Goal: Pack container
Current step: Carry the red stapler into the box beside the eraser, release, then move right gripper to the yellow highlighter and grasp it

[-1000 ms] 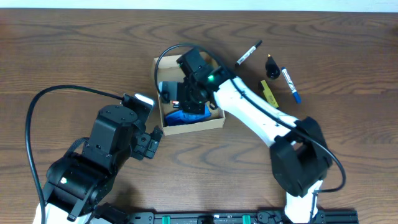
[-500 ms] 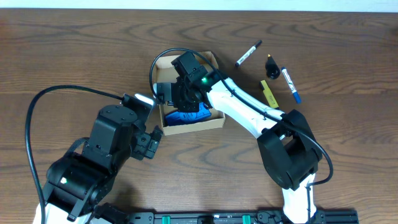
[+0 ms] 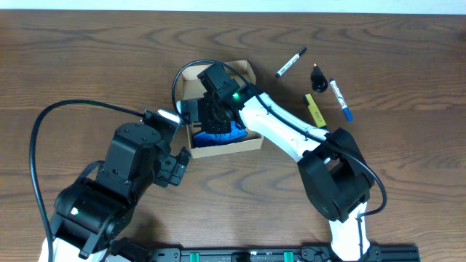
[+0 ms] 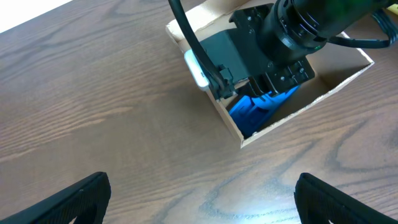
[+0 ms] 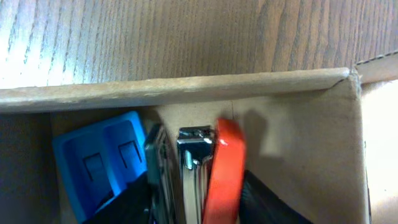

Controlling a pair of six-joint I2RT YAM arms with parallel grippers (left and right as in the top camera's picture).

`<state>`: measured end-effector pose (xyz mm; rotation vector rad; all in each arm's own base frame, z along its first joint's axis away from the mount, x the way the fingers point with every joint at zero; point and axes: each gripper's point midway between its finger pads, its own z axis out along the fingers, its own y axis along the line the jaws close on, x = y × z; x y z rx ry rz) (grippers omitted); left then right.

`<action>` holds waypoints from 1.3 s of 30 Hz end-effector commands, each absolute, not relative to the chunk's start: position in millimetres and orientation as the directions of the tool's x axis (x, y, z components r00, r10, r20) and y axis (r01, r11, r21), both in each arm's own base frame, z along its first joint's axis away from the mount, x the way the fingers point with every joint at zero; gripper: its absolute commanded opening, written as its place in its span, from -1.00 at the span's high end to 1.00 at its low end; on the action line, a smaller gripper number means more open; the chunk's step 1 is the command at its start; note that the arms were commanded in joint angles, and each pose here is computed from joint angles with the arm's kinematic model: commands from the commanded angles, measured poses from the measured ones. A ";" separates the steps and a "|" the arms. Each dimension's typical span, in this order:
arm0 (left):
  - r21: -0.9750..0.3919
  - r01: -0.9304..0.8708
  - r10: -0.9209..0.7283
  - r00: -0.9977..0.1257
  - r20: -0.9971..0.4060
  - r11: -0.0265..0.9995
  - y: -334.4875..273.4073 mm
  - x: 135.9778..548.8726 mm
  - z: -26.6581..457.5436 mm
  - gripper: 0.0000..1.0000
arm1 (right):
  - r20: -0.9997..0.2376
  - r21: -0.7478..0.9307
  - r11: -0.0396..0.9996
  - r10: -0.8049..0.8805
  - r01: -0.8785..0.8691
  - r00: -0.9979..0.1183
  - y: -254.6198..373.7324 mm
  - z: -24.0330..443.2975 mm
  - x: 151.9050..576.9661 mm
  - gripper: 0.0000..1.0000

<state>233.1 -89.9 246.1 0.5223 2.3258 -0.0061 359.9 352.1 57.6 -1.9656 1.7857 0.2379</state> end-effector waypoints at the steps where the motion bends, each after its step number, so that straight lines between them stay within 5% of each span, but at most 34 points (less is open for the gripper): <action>1: 0.152 0.385 0.380 -0.632 -0.675 0.910 -91.0 233.0 250.1 -0.91 | -0.443 -0.221 -0.039 -0.886 -0.975 0.136 358.2 59.9 356.1 0.10; 8: 0.152 0.385 0.380 -0.632 -0.675 0.910 -91.0 233.0 250.1 -0.91 | -0.486 -0.279 -0.008 -0.861 -0.960 0.149 359.1 102.8 358.8 -0.22; 13: 0.152 0.385 0.380 -0.632 -0.675 0.910 -91.0 233.0 250.1 -0.90 | -0.465 -0.353 0.043 -0.875 -0.934 0.136 347.2 132.5 366.7 -0.25; 21: 0.152 0.385 0.380 -0.632 -0.675 0.910 -91.0 233.0 250.1 -0.91 | -0.569 -0.369 0.382 -0.814 -0.848 -0.119 302.6 210.5 381.4 -0.26; 23: 0.152 0.385 0.380 -0.632 -0.675 0.910 -91.0 233.0 250.1 -0.90 | -0.599 -0.352 0.473 -0.777 -0.807 -0.194 284.1 224.7 388.6 -0.47; 25: 0.152 0.385 0.380 -0.632 -0.675 0.910 -91.0 233.0 250.1 -0.91 | -0.624 -0.322 0.561 -0.731 -0.762 -0.274 260.5 234.2 397.5 -0.98; 30: 0.152 0.385 0.380 -0.632 -0.675 0.910 -91.0 233.0 250.1 -0.90 | -0.643 -0.209 0.736 -0.600 -0.644 -0.477 207.8 231.1 416.4 -0.99; 39: 0.152 0.385 0.380 -0.632 -0.675 0.910 -91.0 233.0 250.1 -0.90 | -0.574 -0.180 0.834 -0.520 -0.522 -0.632 136.2 202.7 433.1 -0.98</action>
